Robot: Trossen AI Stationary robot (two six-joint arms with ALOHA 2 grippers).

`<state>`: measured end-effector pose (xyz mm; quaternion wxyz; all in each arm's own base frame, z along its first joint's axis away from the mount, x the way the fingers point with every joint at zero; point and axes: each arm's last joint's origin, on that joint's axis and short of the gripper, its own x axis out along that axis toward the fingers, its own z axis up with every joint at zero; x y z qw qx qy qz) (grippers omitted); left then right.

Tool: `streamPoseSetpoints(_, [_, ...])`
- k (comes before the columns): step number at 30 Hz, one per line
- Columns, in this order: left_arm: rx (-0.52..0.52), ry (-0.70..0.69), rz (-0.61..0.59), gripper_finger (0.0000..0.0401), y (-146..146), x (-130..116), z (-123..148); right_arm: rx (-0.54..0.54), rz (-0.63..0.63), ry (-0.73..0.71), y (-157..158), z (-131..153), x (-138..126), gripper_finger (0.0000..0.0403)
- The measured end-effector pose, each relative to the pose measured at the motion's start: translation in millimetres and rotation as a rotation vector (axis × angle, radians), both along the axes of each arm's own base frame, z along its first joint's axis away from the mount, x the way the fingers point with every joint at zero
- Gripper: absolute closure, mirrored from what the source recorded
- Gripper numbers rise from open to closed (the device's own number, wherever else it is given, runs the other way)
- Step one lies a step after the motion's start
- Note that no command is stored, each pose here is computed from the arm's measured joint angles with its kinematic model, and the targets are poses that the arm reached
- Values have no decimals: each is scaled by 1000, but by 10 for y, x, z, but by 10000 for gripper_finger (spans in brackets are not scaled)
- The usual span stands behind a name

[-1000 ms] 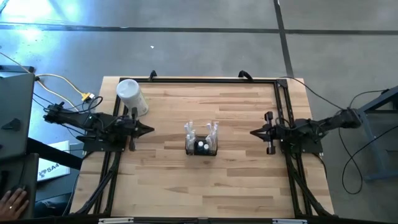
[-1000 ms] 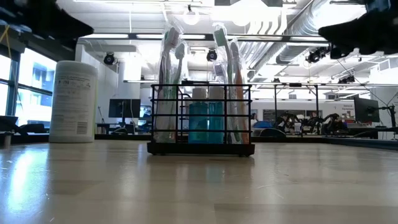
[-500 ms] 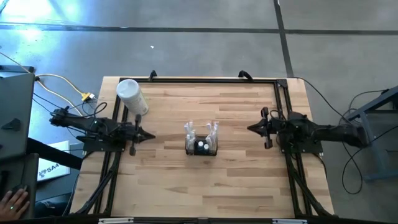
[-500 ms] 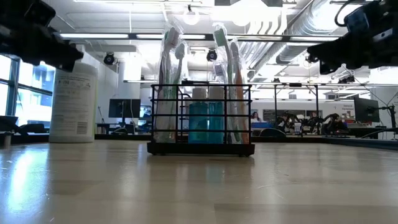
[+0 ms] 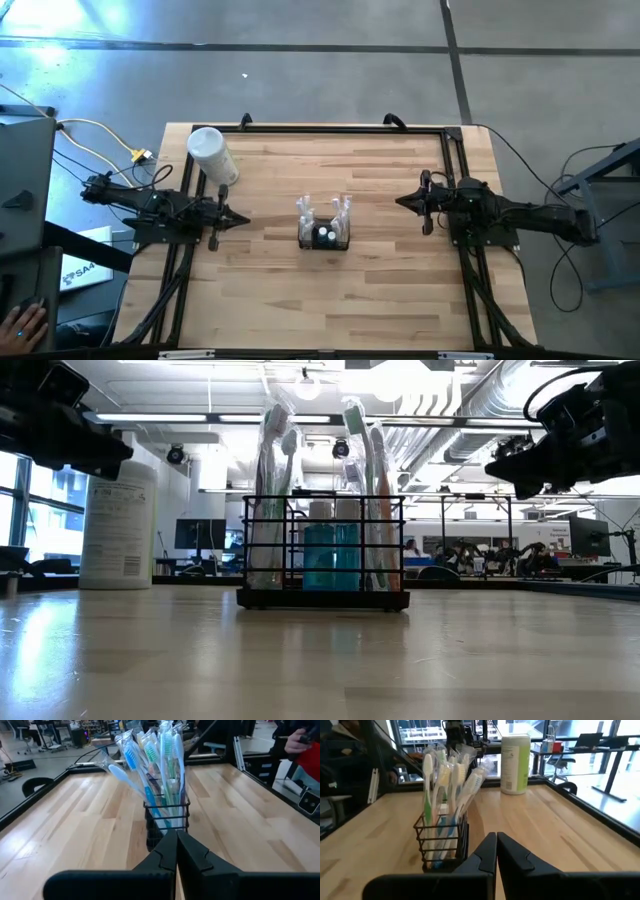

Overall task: Pick & Place toothbrushing station
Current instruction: Return to Home Position

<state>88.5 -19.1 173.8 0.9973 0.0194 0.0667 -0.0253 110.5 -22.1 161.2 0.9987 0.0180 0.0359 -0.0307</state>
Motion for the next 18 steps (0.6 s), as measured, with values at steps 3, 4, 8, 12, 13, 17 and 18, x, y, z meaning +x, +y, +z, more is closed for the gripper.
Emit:
streamPoseSetpoints(3, [-6, 1, 5, 401, 1, 1, -3, 10, 1, -1, 2, 0, 0, 399])
streamPoseSetpoints(4, [-6, 1, 9, 401, 2, 1, -3, 9, 0, -1, 1, 0, 0, 399])
streamPoseSetpoints(8, [31, 1, 48, 400, 15, 2, -8, 5, -5, 0, 0, -1, 0, 399])
streamPoseSetpoints(12, [52, 3, 59, 397, 19, 1, -10, 10, -8, 1, -1, -2, 0, 399])
streamPoseSetpoints(13, [52, 3, 60, 397, 19, 1, -11, 10, -8, 1, -1, -2, 0, 399])
streamPoseSetpoints(17, [29, 5, 63, 396, 19, 2, -12, 10, -8, 1, -1, -3, 0, 399])
streamPoseSetpoints(18, [28, 5, 63, 396, 19, 2, -13, 10, -8, 1, -1, -3, 0, 399])
